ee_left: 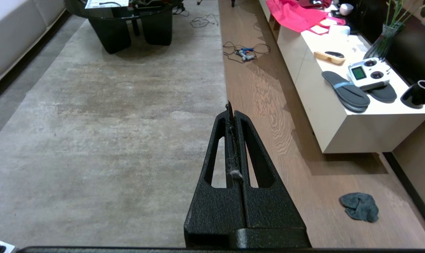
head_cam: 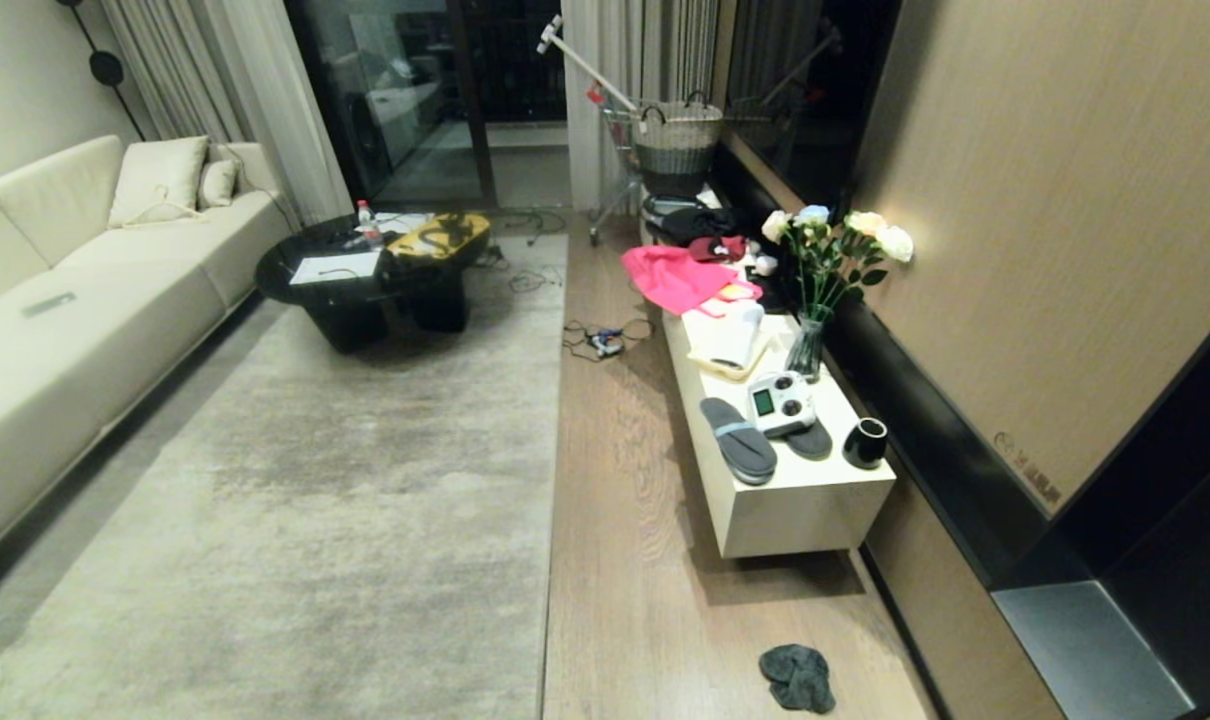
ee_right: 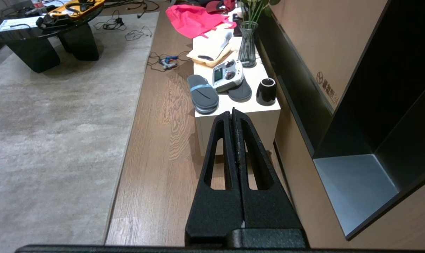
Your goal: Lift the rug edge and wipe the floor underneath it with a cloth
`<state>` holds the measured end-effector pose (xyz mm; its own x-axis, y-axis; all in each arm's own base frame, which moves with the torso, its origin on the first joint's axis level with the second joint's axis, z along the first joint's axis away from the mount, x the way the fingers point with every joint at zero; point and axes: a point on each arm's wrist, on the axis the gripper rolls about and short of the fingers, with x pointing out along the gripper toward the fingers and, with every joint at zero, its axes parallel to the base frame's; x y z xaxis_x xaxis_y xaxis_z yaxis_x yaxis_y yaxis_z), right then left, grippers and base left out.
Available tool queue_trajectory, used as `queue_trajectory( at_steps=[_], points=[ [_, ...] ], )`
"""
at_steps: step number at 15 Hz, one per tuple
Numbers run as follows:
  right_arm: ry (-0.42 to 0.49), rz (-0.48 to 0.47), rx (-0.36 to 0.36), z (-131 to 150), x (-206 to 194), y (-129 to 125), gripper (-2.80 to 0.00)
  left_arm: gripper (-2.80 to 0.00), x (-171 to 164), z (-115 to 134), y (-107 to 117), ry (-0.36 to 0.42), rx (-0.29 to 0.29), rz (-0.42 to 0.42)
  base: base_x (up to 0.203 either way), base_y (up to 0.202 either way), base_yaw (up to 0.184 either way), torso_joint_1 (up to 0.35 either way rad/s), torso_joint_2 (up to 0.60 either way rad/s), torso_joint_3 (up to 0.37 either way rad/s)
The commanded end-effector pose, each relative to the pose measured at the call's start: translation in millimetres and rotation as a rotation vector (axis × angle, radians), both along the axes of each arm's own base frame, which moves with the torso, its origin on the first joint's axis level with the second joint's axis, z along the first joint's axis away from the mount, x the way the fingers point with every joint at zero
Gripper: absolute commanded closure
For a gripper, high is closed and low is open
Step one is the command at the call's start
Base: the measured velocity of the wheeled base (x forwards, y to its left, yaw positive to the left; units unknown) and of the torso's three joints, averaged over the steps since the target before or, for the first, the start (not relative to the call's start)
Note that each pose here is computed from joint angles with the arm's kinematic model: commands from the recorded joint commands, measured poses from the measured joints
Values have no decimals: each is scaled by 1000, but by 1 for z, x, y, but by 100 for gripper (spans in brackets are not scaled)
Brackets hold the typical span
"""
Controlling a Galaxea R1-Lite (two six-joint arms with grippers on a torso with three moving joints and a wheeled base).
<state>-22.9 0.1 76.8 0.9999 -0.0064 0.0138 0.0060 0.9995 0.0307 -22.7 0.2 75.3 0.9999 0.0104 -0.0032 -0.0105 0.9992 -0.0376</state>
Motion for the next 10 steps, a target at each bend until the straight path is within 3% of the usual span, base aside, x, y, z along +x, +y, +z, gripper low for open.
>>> queue_trajectory(
  at_steps=[1,10],
  points=[
    [0,0,-1,0,0,0,0,0,0,0,0,0,-1,0,0,0,0,138,-329,-195],
    [0,0,-1,0,0,0,0,0,0,0,0,0,-1,0,0,0,0,149,-336,-187]
  ],
)
